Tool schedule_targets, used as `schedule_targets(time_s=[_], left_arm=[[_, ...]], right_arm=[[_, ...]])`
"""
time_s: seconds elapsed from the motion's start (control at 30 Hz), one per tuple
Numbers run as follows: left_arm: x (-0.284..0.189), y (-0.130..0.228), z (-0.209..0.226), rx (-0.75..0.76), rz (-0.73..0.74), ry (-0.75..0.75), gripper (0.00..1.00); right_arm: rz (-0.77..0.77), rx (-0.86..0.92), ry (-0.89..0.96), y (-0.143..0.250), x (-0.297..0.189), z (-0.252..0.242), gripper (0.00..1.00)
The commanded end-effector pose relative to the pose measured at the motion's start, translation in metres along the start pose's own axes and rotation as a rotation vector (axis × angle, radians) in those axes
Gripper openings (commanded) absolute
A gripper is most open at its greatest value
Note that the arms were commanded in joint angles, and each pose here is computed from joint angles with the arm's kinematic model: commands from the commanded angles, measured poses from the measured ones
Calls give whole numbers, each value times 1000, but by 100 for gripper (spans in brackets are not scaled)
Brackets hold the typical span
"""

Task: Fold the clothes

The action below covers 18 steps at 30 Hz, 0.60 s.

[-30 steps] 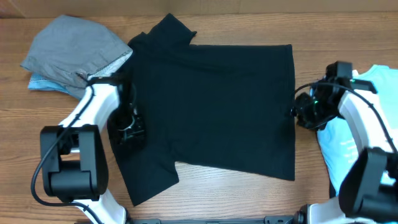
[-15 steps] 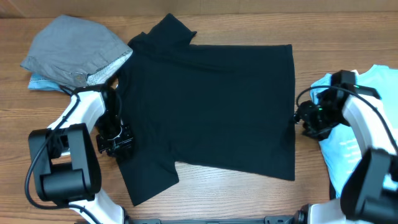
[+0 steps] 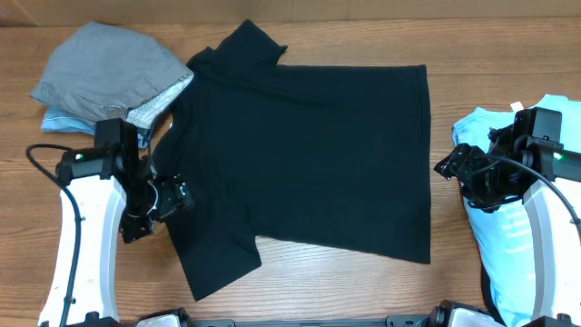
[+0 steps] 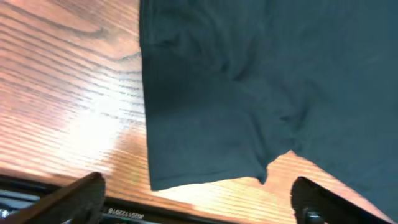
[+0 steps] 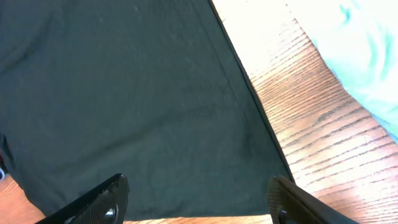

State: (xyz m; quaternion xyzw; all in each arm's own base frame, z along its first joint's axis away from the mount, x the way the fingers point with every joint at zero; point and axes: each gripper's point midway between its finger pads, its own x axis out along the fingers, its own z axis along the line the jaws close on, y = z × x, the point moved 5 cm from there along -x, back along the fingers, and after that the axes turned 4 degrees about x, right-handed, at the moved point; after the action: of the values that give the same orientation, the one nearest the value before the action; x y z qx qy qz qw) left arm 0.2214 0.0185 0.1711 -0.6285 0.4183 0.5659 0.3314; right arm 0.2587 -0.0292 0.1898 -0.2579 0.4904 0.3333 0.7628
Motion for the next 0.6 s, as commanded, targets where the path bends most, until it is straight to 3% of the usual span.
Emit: schedule_targets(time_s=[0.0,0.07,0.13,0.2,0.27,0.4,0.57], left_arm=[[-1,-6,-8,-37,-25,66,100],[-1,-14,-10,-1,-63,77,100],[-1,-12,-9,-5,-53,71,87],[2,0,-5,-70,10,48,82],[10,15,3,-128,84,4,82],[48,32,21,-238,136,-85,91],[96,43,18,-269,152,22,92]], right_arm=[[-20,9,-17,-2,-5,4,75],[-22,8,-18,-2,-5,4,75],[-21,9,-17,-2,-5,4,75],[-17,10,-15,-1,-5,3,76],[-13,12,-13,-1,-5,3,76],[-13,13,-13,0,-5,3,76],[-15,20,-14,-1,-5,3,76]])
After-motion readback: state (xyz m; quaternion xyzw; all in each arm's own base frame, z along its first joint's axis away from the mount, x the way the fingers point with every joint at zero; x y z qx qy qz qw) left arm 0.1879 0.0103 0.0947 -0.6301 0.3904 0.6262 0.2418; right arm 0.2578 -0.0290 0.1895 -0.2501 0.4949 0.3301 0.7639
